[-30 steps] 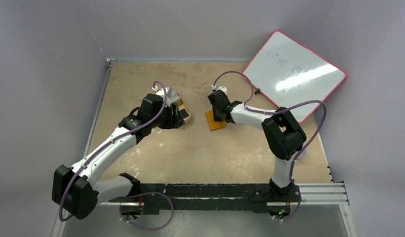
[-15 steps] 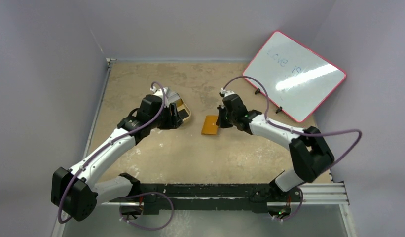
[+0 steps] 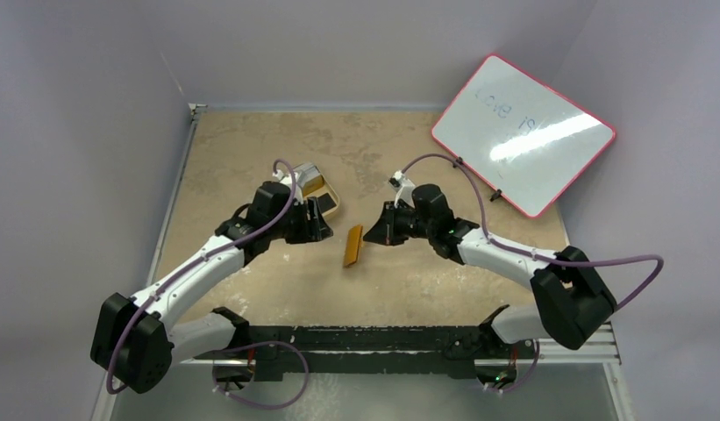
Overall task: Put the credit cards into the card holder
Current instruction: Open the card holder at the center of the board.
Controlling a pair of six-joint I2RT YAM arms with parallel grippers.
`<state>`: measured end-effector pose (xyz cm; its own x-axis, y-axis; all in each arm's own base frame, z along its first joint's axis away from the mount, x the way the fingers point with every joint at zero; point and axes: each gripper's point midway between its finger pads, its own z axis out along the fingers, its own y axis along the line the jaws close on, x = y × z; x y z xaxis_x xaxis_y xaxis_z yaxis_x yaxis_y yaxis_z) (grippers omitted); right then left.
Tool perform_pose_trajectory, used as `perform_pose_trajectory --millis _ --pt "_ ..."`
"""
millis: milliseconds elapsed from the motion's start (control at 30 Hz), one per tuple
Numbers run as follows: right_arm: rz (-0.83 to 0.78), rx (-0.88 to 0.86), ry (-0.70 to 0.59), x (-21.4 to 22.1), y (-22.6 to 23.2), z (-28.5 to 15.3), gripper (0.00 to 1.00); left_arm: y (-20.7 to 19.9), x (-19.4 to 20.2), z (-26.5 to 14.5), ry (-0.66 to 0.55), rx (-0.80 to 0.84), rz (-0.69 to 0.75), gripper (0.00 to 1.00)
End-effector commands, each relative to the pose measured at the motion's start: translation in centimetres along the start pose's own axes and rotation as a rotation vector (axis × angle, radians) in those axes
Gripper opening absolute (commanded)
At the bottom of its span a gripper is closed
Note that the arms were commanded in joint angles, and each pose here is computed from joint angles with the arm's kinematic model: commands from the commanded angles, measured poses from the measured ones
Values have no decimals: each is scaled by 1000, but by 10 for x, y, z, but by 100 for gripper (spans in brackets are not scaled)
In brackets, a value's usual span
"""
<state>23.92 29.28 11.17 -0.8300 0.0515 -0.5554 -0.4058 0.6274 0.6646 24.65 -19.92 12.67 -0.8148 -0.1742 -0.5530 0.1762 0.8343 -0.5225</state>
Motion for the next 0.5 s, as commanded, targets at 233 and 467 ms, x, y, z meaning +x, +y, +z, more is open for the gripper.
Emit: perform_pose_trajectory --millis 233,467 --pt "-32 -284 -57 -35 66 -1 0 10 -10 1 -50 -73 -40 55" --pt "25 -119 -35 -18 26 0 0 13 -4 7 -39 -70 -46 52"
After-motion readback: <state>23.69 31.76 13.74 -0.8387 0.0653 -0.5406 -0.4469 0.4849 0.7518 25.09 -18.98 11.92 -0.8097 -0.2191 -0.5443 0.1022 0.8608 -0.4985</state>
